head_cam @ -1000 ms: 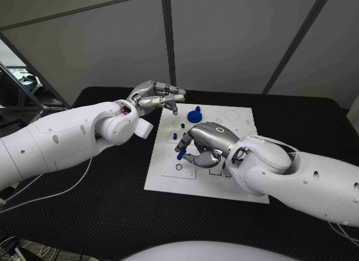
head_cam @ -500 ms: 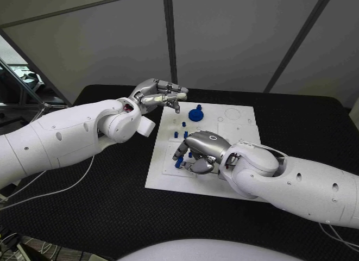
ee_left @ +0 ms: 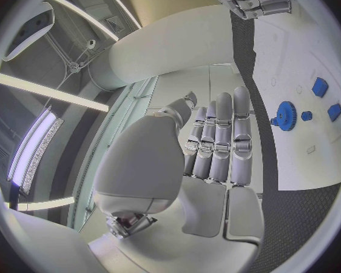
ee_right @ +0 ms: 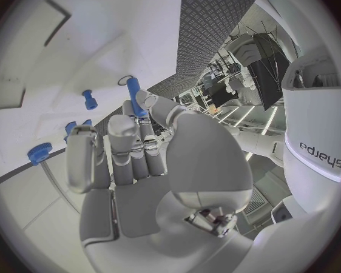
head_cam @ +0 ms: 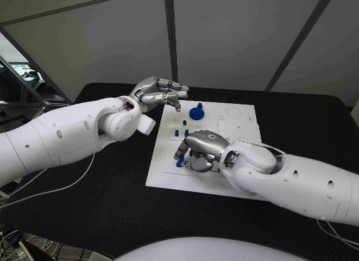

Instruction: Assemble the parts on the task board

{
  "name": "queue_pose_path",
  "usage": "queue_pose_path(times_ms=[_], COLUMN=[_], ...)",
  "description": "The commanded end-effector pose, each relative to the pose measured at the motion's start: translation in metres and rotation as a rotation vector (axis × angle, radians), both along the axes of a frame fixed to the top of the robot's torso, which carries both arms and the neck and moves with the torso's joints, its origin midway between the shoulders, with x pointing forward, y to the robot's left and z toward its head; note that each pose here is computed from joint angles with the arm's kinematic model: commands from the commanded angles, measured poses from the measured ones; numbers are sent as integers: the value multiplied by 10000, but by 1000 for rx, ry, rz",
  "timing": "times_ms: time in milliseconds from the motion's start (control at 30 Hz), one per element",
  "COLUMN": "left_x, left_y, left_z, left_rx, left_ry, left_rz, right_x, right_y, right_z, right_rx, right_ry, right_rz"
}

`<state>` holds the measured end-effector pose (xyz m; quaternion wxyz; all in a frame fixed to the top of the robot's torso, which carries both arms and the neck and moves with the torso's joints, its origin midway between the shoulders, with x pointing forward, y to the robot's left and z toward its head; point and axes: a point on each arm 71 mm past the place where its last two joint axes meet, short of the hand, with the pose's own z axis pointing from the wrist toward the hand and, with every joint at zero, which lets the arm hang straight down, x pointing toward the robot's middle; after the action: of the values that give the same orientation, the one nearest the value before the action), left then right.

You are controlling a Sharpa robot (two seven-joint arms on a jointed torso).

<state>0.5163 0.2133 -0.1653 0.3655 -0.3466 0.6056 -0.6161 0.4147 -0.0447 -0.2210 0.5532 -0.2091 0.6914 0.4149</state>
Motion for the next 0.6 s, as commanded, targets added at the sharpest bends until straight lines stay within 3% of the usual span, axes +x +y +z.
queue_pose_path(times_ms=[33,600], left_x=[-2,0], left_y=[-9,-9], left_z=[21,19], left_rx=[-13,-13], left_ry=[-9,-7], left_rz=[-8,-11], right_x=[9,29], right_y=[0,-26], right_z=[-14,-9], right_rx=[-38,-54], right_ry=[-15,-56], right_rz=[-4,-27])
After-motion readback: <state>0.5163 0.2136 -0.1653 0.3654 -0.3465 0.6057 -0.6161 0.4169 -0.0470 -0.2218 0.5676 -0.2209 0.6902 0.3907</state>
